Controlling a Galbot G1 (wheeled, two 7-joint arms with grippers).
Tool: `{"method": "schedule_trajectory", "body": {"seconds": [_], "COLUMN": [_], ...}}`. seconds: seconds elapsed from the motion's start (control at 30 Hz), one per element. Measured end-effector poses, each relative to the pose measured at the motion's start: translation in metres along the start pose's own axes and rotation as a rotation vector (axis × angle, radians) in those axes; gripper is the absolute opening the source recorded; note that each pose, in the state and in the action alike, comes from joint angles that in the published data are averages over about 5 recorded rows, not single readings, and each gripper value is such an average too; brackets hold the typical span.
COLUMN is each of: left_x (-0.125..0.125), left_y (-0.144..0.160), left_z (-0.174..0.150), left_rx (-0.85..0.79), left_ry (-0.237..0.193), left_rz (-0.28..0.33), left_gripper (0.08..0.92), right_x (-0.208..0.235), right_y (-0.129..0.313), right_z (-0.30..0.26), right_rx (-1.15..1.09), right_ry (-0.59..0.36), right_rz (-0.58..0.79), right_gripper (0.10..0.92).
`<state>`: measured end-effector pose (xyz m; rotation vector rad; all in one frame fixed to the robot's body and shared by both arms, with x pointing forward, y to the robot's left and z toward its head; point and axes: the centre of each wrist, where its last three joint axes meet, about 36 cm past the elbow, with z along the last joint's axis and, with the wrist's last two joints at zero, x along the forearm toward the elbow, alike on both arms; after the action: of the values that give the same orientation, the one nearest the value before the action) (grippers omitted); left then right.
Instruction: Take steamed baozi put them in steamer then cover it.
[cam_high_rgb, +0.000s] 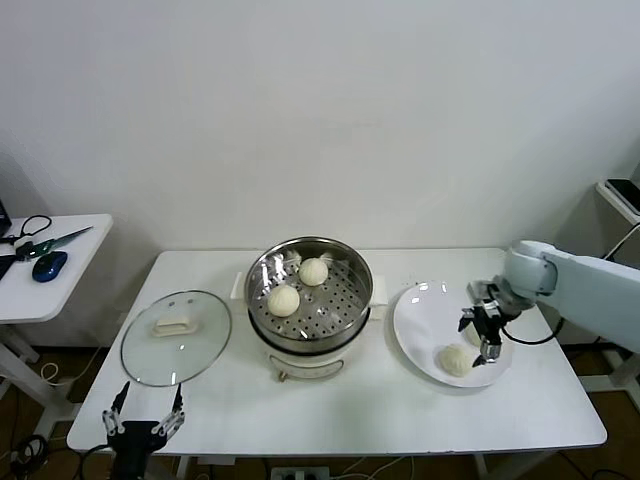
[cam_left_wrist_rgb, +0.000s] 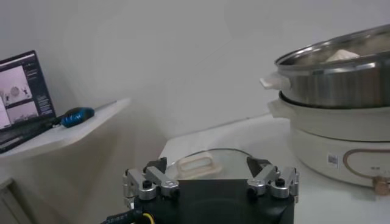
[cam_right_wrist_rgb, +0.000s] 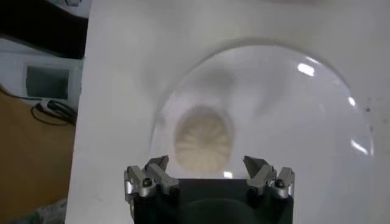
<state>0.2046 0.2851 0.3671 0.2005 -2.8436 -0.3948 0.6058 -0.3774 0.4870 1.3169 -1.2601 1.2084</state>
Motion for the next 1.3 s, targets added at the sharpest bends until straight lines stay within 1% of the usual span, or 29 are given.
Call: {"method": "schedule_trajectory", "body": {"seconds": [0.43,0.83,0.93,1.17,1.3], "left_x": [0.000,0.000,0.000,0.001,0.002], "left_y": [0.002,0.002,0.002,0.002,0.002], "left_z": [0.007,0.008,0.008,0.008,0.007], "left_rx": [-0.009,-0.010,-0.009,-0.010,-0.009], "left_ry": [0.015,0.016,0.017,0.017,0.015], "left_rz": [-0.004,-0.004,-0.004,-0.004,-0.003], "left_gripper": [0.823,0.823,0.823,0.823,0.823], "right_x": [-0.025,-0.040,-0.041,-0.039,-0.037], "right_y": [-0.012,-0.015,-0.016,-0.020,-0.022], "right_z": [-0.015,-0.023,-0.023,-0.025,-0.027], "right_rx": [0.031,0.053,0.056,0.063,0.070], "right_ry": [0.020,0.038,0.041,0.039,0.038], "right_rz": [-0.021,-0.044,-0.045,-0.040,-0.037], "right_gripper": [0.823,0.822,0.813,0.759,0.745]}}
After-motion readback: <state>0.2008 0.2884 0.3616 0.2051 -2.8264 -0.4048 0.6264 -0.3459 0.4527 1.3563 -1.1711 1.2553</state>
